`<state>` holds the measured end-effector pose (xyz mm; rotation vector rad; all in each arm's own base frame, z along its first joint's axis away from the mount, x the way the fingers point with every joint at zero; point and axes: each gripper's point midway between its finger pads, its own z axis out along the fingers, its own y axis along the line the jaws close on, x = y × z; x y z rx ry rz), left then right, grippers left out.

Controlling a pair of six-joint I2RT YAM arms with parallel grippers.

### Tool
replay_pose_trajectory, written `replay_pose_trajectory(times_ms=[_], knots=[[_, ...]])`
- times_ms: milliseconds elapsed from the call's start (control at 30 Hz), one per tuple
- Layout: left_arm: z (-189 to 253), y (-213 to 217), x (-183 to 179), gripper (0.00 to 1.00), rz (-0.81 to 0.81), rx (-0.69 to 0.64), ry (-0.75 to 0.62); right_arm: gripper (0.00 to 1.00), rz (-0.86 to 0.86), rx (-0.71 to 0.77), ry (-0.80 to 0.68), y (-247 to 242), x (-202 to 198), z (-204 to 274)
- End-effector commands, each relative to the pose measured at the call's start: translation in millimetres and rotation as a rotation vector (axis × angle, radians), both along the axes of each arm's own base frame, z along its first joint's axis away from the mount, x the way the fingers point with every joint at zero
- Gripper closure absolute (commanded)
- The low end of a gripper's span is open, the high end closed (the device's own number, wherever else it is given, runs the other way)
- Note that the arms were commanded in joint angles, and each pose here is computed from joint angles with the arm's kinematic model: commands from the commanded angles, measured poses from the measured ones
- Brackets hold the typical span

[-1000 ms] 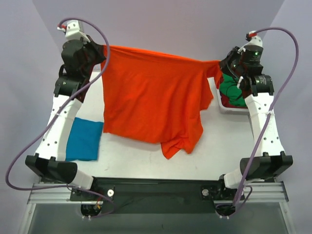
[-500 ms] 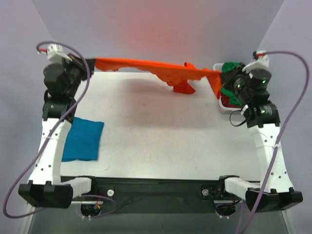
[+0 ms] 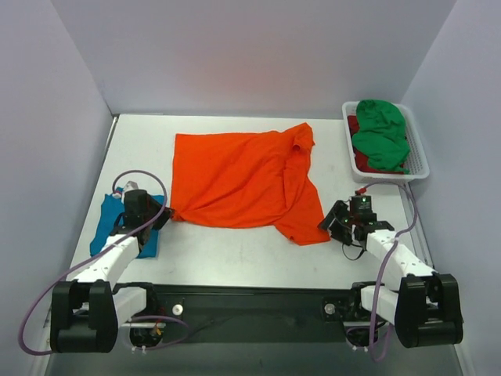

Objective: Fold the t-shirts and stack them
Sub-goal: Flatten out the tshirt

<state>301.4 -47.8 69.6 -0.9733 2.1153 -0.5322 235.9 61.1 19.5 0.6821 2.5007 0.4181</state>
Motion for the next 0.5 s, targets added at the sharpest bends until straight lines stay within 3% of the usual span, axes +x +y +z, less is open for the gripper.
replay_pose_trajectory(times_ms=[0, 167, 333, 467], knots=[[29, 4, 23, 1.0, 0.022, 0.003, -0.154, 0.44, -0.036, 0.025, -0.116, 0, 22, 18], [23, 8, 14, 1.0, 0.028, 0.027, -0.129, 0.42, -0.108, -0.039, -0.148, -16, 29, 28], [27, 14, 13, 1.0, 0.044, 0.062, -0.128, 0.44, -0.093, -0.148, -0.188, -30, 76, 54], [25, 12, 8, 1.0, 0.036, 0.055, -0.104, 0.5, -0.035, -0.141, -0.177, -19, 120, 62]])
